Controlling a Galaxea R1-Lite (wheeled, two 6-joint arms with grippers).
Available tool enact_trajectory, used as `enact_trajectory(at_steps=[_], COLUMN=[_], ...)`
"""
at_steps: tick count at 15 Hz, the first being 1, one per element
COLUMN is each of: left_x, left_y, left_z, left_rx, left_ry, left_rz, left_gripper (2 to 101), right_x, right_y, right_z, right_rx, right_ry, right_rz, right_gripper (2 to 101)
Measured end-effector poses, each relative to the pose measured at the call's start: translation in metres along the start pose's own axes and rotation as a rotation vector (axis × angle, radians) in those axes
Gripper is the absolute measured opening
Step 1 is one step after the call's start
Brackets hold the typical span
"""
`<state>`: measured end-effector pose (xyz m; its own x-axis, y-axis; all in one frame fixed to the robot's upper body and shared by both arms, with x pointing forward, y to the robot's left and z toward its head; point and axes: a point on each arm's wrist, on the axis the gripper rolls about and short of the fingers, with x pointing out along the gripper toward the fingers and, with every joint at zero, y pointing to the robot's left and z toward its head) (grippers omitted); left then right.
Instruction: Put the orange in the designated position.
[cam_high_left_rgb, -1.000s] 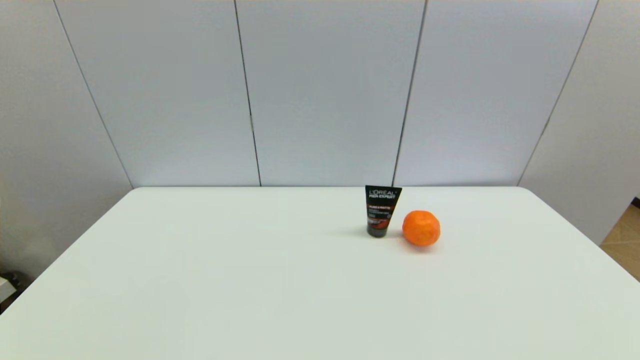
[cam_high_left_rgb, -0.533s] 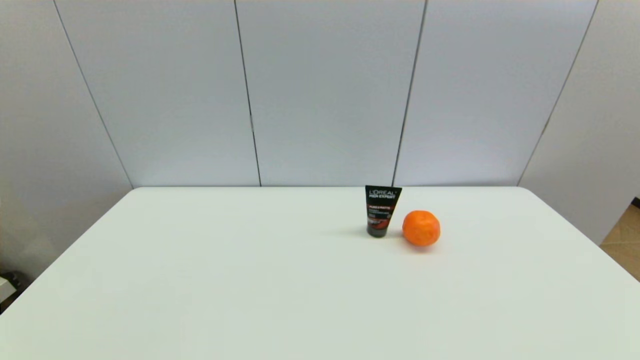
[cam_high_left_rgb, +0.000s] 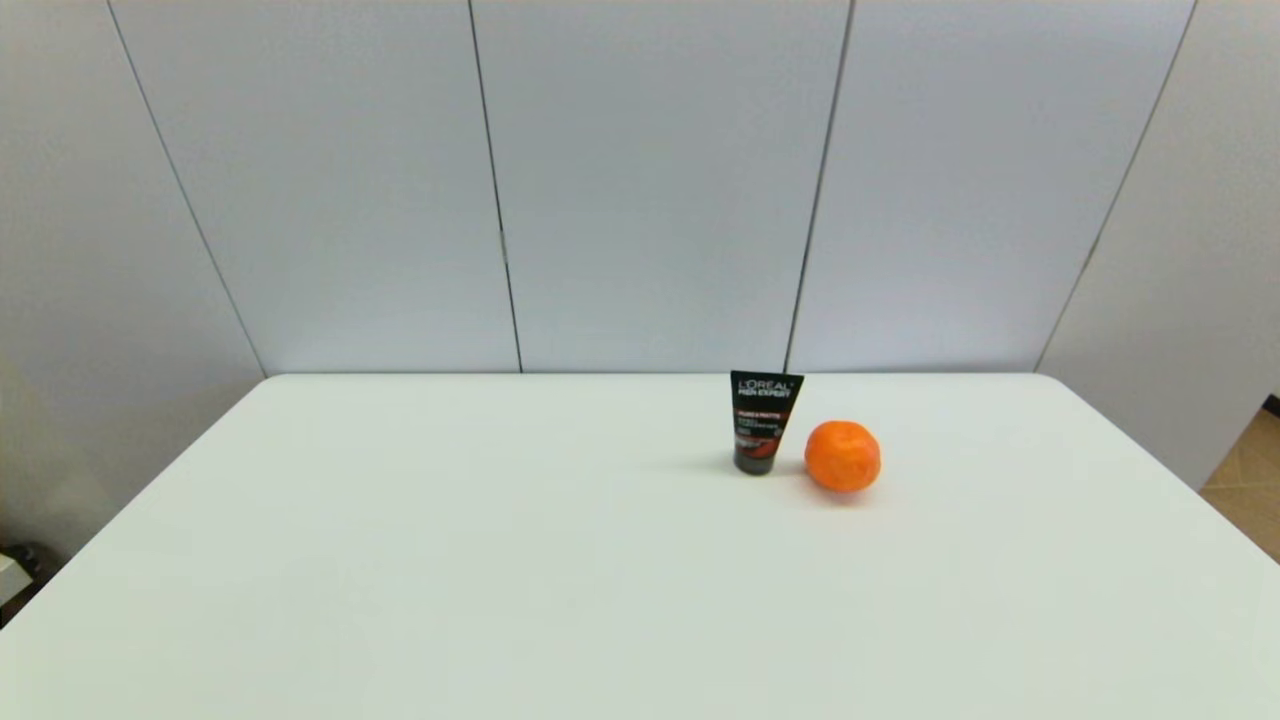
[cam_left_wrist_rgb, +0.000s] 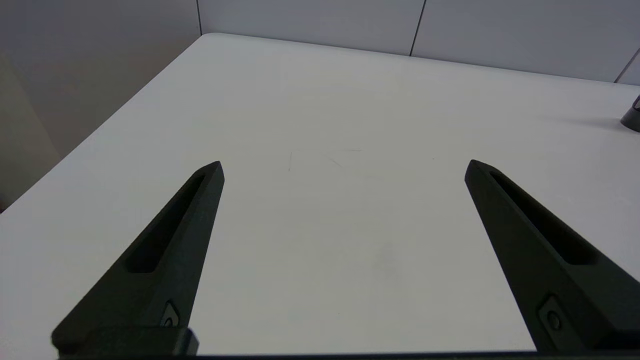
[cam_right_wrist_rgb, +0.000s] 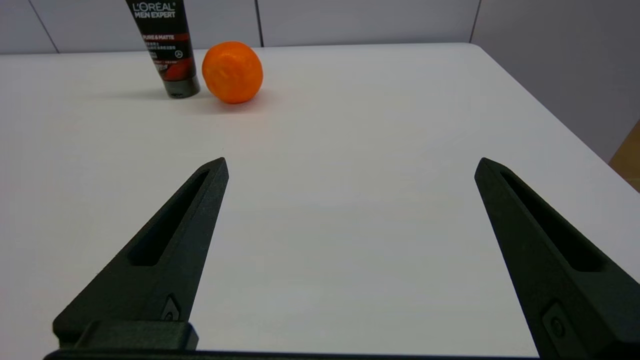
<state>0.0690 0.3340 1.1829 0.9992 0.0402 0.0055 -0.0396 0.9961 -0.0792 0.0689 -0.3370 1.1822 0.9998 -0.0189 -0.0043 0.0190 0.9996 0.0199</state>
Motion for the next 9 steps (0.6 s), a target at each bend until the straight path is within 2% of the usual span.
enact_trajectory(at_steps=[9], left_x=[0.0000], left_y=[0.0000], left_z=[0.0000], left_rx=[0.000], left_ry=[0.000], left_rz=[0.000], left_gripper=[97.9], right_x=[0.0000], right_y=[0.0000], right_z=[0.0002], right_rx=[0.002], right_ry=[-0.001], right_rz=[0.000], right_gripper=[97.7])
